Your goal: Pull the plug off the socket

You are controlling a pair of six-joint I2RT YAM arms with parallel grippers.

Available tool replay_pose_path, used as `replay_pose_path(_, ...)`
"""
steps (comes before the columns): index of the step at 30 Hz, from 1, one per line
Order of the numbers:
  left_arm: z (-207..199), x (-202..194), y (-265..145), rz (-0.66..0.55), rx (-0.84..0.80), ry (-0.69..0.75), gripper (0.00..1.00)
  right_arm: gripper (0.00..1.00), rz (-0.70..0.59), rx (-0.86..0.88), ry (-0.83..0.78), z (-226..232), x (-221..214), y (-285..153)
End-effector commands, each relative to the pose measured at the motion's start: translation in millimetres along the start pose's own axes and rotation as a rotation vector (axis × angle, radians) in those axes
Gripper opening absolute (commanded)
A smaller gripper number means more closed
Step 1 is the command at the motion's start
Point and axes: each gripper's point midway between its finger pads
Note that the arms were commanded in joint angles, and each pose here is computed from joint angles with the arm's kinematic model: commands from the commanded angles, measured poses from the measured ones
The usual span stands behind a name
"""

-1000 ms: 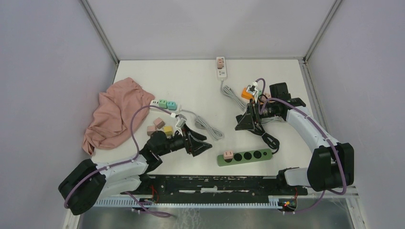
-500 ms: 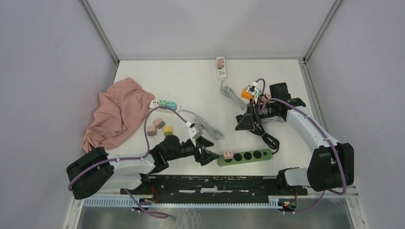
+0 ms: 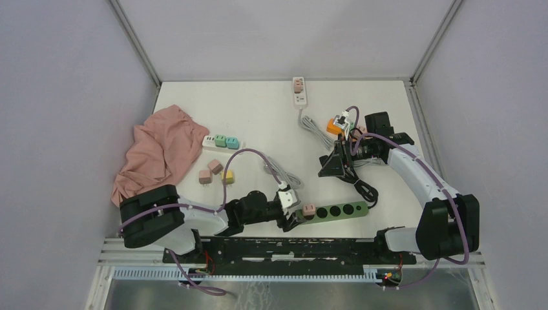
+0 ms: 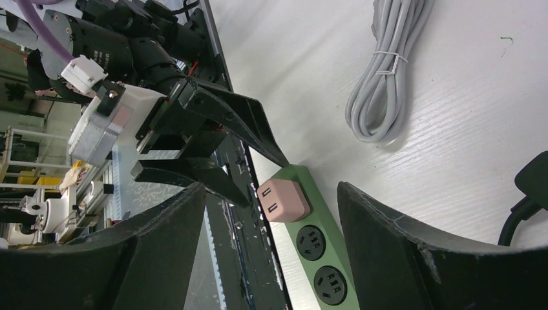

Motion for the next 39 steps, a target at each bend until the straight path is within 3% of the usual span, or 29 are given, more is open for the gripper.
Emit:
replay_pose_path(1,1,31,18,-0.1,0.016,0.107,0.71,0.81,-0.045,0.022,-0.092,11,20,-6)
replay_pose_path(12,-4,20,42,-0.052,0.015,0.144,0.52,0.81,-0.041,0.015,-0.111,12,19,-7)
replay_pose_path(18,-1,16,43,-0.029,0.023,0.166,0.17,0.8,-0.014,0.019,-0.213,19,9,-11)
replay_pose_path(21,-2,15,40,-0.02,0.017,0.187,0.03,0.85,0.007,0.047,-0.393,30,-5,-17)
replay_pose_path(23,-2,14,37,-0.021,0.011,0.197,0.03,0.99,0.017,0.075,-0.552,39,-20,-19)
replay_pose_path(28,-6,18,30,-0.036,-0.005,0.209,0.03,1.0,0.097,0.132,-0.911,42,-74,-20)
replay_pose_path(35,-7,16,28,-0.044,-0.014,0.201,0.03,0.96,0.421,0.185,-0.984,6,-132,-15)
replay_pose_path(39,-7,17,27,-0.056,-0.012,0.2,0.03,0.92,0.536,0.205,-0.985,-4,-148,-7)
Point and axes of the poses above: each gripper's point midway between its finger pads, its own y axis out along the fingers, its own z axis along the line the jaws close on, x = y × z, and after that the axes turned 10 degrees about -y, right-handed
